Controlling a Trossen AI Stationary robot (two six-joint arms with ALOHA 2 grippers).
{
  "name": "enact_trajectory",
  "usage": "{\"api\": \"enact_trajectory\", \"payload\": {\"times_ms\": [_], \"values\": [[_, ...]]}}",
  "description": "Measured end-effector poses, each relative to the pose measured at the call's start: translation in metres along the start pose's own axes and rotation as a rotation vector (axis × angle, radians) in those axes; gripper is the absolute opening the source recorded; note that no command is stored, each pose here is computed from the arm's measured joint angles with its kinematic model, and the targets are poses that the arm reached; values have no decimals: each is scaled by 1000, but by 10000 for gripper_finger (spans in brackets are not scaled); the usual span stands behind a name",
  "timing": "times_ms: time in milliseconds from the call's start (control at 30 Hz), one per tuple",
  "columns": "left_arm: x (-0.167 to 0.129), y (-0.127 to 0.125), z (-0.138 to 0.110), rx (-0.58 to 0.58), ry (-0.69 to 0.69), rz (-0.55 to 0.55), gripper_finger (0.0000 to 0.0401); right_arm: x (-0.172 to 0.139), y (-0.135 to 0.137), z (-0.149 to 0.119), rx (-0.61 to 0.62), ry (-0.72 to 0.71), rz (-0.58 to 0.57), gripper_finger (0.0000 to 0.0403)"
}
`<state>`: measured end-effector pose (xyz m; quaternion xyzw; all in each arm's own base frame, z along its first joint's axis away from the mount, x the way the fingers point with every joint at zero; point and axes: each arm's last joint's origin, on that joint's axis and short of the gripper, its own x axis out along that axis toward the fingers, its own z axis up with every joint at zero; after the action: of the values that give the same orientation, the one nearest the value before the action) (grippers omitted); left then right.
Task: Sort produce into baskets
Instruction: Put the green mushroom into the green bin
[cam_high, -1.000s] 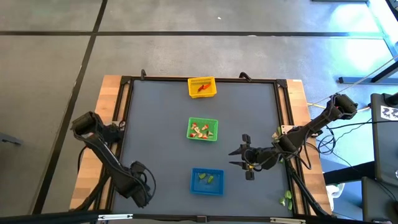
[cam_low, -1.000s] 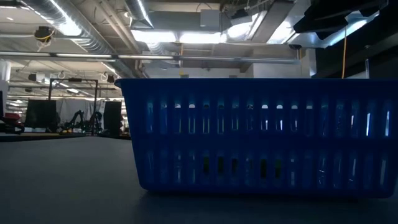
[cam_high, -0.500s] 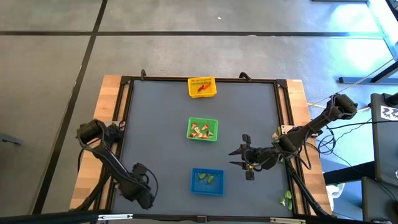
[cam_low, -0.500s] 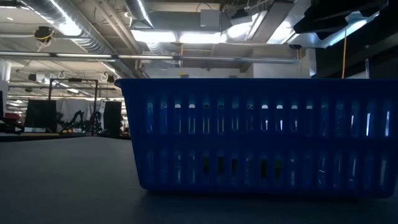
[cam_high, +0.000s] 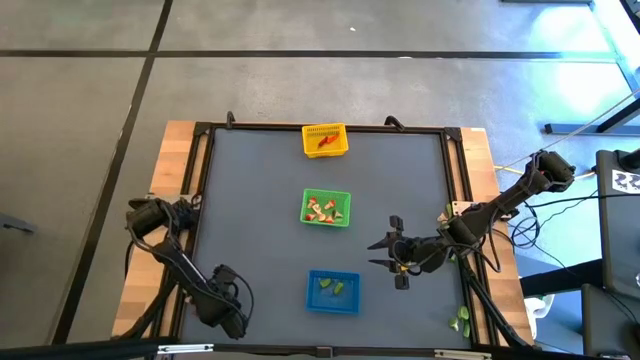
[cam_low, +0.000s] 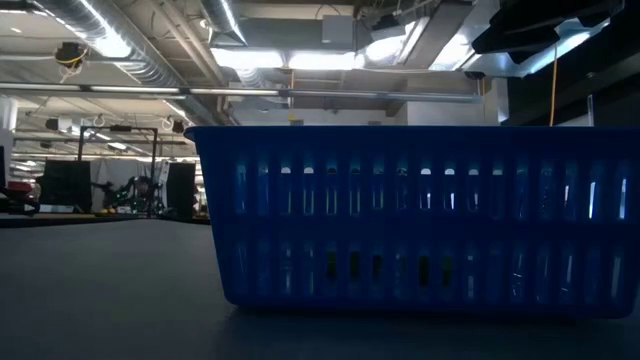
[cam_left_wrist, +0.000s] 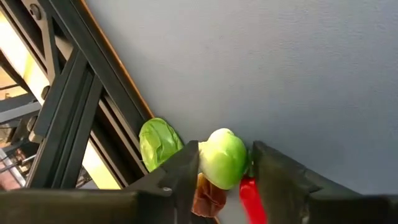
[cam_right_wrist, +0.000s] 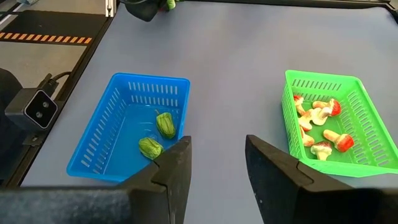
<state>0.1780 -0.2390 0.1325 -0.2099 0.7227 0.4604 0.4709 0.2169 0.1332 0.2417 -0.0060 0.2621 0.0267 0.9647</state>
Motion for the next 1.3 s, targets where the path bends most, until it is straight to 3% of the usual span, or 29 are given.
{"api": "enact_trajectory", "payload": {"times_ms": [400, 767, 1067, 1300], "values": [[-7, 3, 4, 100, 8, -27, 60, 0, 0, 0, 0, -1, 0, 152], [-39, 18, 23, 100, -75, -178, 61, 0, 0, 0, -17, -2, 0, 152], [-67, 32, 47, 55, -241, -335, 62, 0, 0, 0, -18, -2, 0, 152], [-83, 31, 68, 99, -350, -461, 62, 0, 0, 0, -19, -2, 0, 152]]}}
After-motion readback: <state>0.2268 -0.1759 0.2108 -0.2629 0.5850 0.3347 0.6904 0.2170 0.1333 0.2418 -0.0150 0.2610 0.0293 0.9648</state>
